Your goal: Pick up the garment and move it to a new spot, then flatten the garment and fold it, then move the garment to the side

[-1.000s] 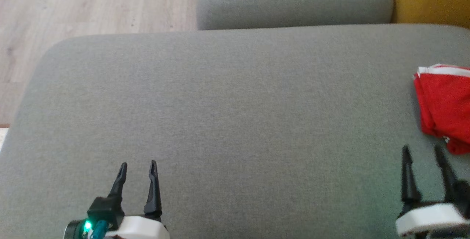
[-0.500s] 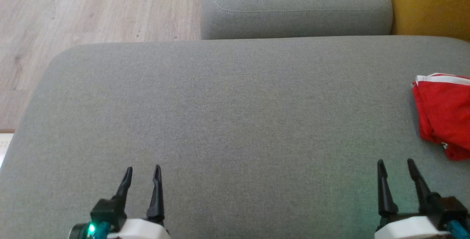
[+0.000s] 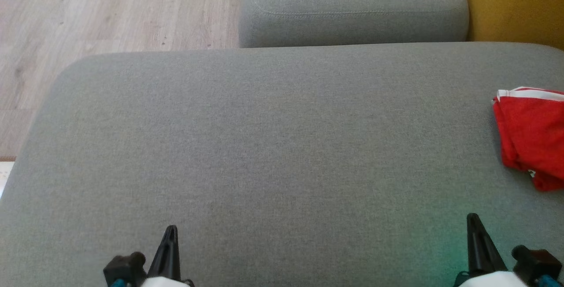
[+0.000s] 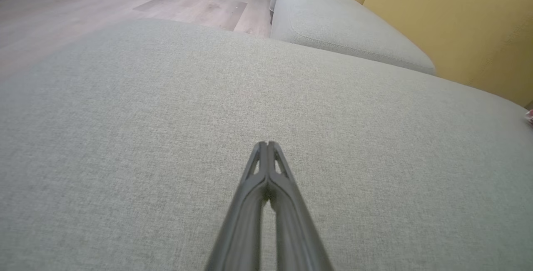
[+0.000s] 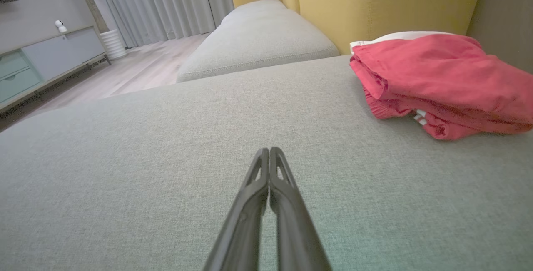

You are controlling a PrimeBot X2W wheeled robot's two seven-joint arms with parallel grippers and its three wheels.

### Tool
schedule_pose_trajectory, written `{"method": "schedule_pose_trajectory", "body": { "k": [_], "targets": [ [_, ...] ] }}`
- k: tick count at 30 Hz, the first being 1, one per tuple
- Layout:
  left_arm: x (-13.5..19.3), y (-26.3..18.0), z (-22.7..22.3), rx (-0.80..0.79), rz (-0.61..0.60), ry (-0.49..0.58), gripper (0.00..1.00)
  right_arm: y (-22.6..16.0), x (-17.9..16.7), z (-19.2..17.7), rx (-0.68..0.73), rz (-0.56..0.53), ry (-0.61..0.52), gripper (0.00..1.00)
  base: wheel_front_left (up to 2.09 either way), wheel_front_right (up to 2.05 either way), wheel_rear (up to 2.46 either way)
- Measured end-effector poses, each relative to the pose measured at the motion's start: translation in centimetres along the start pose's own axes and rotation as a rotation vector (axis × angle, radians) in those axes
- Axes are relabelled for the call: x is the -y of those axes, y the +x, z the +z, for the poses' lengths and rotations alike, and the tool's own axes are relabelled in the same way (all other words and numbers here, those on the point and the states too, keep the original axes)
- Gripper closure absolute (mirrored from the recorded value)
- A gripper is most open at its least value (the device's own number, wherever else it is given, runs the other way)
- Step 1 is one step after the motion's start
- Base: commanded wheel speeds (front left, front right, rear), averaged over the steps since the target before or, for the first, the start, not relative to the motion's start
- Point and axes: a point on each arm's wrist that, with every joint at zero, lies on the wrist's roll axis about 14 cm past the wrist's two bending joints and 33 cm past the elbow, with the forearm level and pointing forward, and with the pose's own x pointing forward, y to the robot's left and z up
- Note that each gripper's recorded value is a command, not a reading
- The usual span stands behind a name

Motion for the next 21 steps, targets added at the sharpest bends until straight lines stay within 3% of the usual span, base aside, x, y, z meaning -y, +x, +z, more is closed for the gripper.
{"method": "schedule_pose_trajectory", "body": {
  "k": [21],
  "targets": [
    [-0.6, 1.2, 0.0, -0.047, 0.021, -0.246, 1.0, 0.6, 0.9, 0.5, 0.003, -0.055, 0.256, 1.0, 0.0, 0.0, 0.0]
  ]
}}
